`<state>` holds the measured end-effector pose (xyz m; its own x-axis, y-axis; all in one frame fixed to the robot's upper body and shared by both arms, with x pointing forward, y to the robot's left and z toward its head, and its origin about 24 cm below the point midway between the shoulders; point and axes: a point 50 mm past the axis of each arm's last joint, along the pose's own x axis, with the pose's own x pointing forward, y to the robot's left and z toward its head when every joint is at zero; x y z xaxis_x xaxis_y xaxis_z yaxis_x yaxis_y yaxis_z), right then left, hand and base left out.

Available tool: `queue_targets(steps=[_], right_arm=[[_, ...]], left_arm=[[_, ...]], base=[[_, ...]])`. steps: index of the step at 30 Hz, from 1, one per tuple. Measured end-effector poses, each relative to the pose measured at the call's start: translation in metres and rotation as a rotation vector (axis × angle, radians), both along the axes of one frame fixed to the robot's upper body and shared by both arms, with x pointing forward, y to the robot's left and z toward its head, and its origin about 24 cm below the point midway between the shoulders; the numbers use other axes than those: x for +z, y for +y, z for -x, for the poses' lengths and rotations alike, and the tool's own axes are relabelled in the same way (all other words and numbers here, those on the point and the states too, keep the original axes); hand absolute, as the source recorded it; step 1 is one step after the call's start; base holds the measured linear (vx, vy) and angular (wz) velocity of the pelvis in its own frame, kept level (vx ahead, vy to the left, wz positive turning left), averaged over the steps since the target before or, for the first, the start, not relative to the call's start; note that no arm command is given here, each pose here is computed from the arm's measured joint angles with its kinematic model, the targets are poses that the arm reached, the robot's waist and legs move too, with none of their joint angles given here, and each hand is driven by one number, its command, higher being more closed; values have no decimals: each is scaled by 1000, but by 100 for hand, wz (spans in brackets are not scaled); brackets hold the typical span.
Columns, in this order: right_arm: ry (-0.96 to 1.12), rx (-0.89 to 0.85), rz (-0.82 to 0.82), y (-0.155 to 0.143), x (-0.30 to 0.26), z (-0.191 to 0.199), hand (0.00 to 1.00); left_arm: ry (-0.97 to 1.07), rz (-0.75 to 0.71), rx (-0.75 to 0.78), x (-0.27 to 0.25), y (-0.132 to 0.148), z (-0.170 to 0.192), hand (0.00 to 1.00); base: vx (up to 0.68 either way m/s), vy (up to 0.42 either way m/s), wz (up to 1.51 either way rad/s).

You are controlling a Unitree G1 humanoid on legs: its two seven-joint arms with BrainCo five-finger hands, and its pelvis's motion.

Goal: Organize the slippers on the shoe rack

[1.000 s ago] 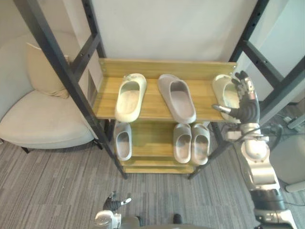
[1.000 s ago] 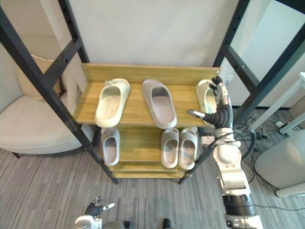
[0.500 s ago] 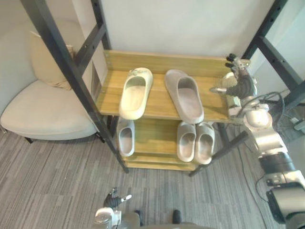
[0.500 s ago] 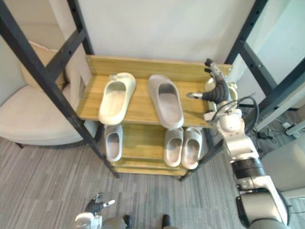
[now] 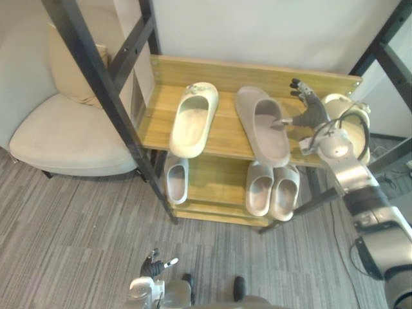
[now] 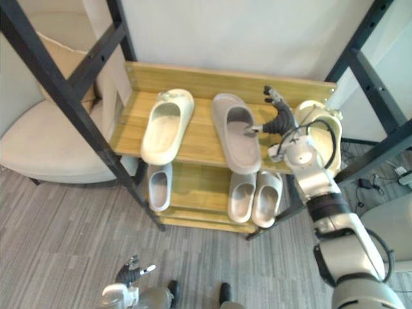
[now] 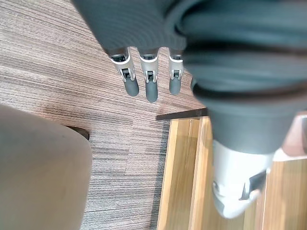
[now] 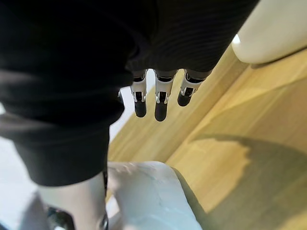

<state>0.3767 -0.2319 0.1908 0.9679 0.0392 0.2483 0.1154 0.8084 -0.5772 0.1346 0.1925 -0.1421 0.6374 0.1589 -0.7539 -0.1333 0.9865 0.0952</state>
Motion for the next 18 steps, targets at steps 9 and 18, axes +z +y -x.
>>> queue_targets(steps=[9, 18], right_arm=[[-5, -26, -23, 13, 13, -18, 100], [-42, -16, -38, 22, 23, -20, 100]], left_arm=[[-31, 19, 48, 3, 2, -7, 0], [-42, 20, 64, 5, 5, -11, 0]], base=[[-60, -20, 1], [-58, -64, 3]])
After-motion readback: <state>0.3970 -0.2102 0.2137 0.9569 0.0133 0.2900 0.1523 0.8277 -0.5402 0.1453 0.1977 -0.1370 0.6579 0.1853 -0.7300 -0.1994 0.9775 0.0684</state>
